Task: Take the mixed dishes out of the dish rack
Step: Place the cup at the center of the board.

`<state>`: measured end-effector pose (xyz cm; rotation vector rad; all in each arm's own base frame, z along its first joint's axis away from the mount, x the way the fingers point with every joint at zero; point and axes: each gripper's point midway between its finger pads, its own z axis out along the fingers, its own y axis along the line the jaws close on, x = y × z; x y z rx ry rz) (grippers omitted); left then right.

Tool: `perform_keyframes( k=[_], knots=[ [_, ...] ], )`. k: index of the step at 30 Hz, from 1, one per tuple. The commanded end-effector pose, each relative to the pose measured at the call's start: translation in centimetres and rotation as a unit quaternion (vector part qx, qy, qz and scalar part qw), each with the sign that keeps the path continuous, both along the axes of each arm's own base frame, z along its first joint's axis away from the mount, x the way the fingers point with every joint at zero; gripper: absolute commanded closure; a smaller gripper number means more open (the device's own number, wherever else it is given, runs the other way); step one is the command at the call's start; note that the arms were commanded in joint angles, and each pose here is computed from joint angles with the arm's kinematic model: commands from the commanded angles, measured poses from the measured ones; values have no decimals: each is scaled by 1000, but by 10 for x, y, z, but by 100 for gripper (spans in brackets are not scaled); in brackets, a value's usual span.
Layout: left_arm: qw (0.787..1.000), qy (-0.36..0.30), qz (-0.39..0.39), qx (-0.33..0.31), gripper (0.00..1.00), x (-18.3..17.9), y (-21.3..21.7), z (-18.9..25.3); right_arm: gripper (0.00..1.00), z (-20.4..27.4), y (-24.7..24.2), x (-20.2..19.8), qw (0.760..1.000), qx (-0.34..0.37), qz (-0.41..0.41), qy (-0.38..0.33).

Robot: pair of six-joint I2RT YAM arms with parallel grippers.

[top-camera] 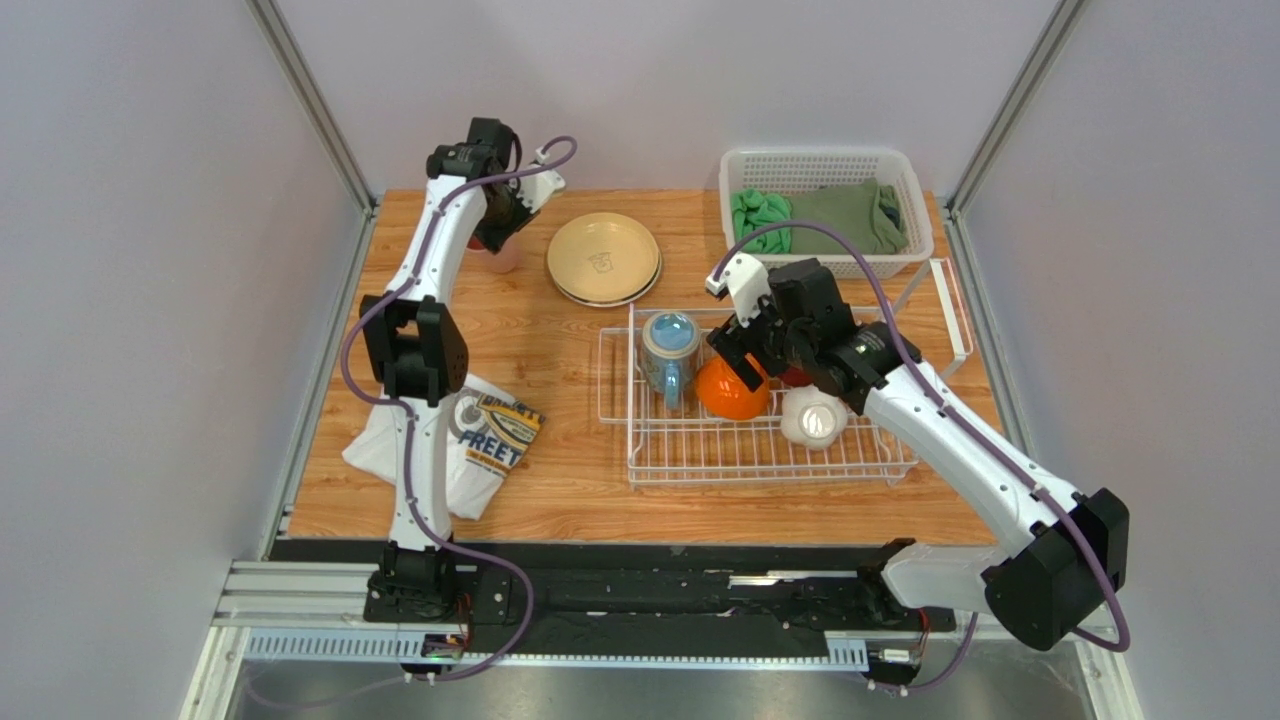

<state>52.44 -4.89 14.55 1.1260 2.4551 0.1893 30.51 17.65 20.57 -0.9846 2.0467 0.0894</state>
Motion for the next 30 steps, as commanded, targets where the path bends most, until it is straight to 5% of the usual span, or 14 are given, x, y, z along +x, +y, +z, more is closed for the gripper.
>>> perform_keyframes(
  k=[1,9,17,30],
  knots=[
    [1000,-4,-17,14,100,1,-2,3,20,6,1,5,1000,-2,3,-20],
    [999,-1,-26,19,100,1,-8,-1,20,5,0,5,1000,-4,2,-19],
    [999,6,-30,18,85,-2,-9,-3,21,3,-1,5,1000,-6,1,-18],
    [999,11,-33,24,76,-4,-10,-6,21,3,-1,4,1000,-7,1,-17]
  ],
)
